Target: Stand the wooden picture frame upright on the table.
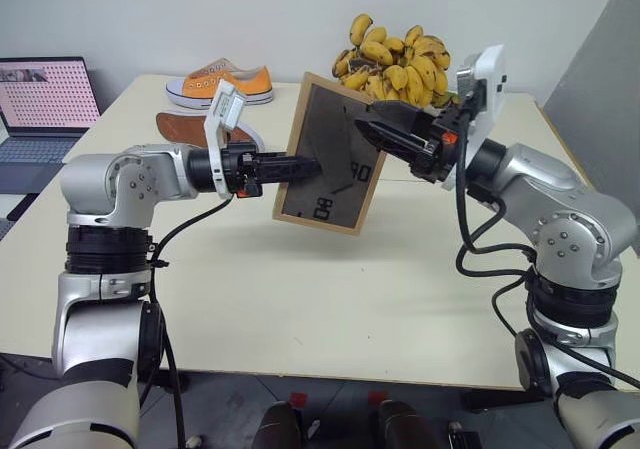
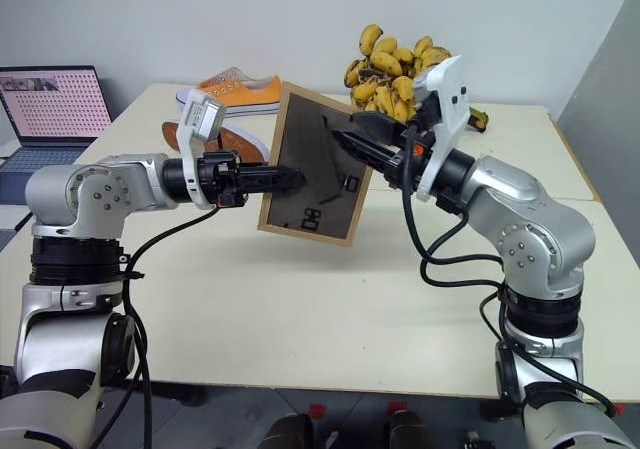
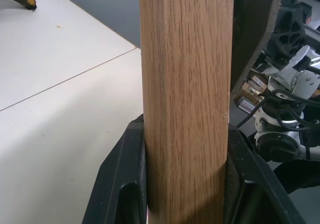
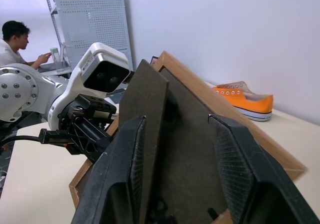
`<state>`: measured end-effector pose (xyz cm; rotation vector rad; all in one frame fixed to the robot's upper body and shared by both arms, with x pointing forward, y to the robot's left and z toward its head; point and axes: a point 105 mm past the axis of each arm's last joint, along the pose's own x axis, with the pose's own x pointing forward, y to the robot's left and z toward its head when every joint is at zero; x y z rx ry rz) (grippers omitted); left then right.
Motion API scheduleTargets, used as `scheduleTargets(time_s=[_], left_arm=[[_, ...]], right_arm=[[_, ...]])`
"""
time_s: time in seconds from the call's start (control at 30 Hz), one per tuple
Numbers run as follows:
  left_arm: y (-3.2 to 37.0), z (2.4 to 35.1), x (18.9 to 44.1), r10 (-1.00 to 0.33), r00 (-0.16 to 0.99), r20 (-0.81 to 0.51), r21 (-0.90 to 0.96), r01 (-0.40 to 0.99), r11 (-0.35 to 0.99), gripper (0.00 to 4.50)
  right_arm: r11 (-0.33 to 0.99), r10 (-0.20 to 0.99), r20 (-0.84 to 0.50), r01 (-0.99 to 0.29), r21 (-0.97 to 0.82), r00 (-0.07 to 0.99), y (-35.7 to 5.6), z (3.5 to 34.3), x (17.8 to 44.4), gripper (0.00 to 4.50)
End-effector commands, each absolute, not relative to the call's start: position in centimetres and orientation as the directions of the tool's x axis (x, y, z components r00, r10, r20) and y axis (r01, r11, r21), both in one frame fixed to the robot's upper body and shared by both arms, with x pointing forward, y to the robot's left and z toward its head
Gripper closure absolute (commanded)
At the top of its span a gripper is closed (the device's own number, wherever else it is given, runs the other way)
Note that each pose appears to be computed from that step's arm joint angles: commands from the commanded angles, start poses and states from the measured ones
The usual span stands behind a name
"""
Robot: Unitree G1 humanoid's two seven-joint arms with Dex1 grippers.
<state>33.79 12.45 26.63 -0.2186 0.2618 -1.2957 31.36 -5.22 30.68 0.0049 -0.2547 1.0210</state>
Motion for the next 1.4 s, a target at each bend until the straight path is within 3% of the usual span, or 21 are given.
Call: scheduleTargets(time_s=[0.03, 0.33, 0.63, 0.97, 1.17, 1.27, 1.4], left_arm=[[11.7, 29.0, 33.5, -0.976, 0.215, -0.020, -0.225, 0.951, 0.214, 3.22], [11.5, 29.4, 34.6, -0.974, 0.226, -0.011, -0.215, 0.951, 0.223, 3.22], [12.9, 28.9, 37.2, -0.948, 0.317, -0.018, -0.234, 0.921, 0.313, 3.22], [11.9, 29.9, 37.2, -0.959, 0.285, -0.005, -0.212, 0.937, 0.279, 3.22], [12.2, 29.7, 36.7, -0.960, 0.279, -0.025, -0.220, 0.935, 0.277, 3.22], [13.2, 28.9, 36.6, -0.954, 0.296, -0.054, -0.253, 0.920, 0.300, 3.22], [14.2, 27.8, 35.7, -0.948, 0.306, -0.092, -0.338, 0.886, 0.319, 3.22]], right_arm=[[0.511, 0.845, 0.252, -0.851, -0.122, 0.471, -4.0, 31.3, 31.3, 2.42], [0.488, 0.854, 0.250, -0.869, -0.086, 0.455, -2.4, 30.5, 31.1, 2.42], [0.531, 0.830, 0.246, -0.845, -0.071, 0.501, -4.0, 30.2, 30.5, 2.42], [0.602, 0.793, 0.206, -0.789, -0.119, 0.574, -4.9, 29.0, 31.5, 2.42], [0.616, 0.758, 0.064, -0.679, -0.400, 0.649, -8.7, 27.3, 32.6, 2.42], [0.528, 0.748, -0.008, -0.602, -0.599, 0.664, -11.3, 26.5, 32.3, 2.42], [0.379, 0.721, -0.010, -0.406, -0.831, 0.693, -13.7, 26.0, 32.8, 2.42]])
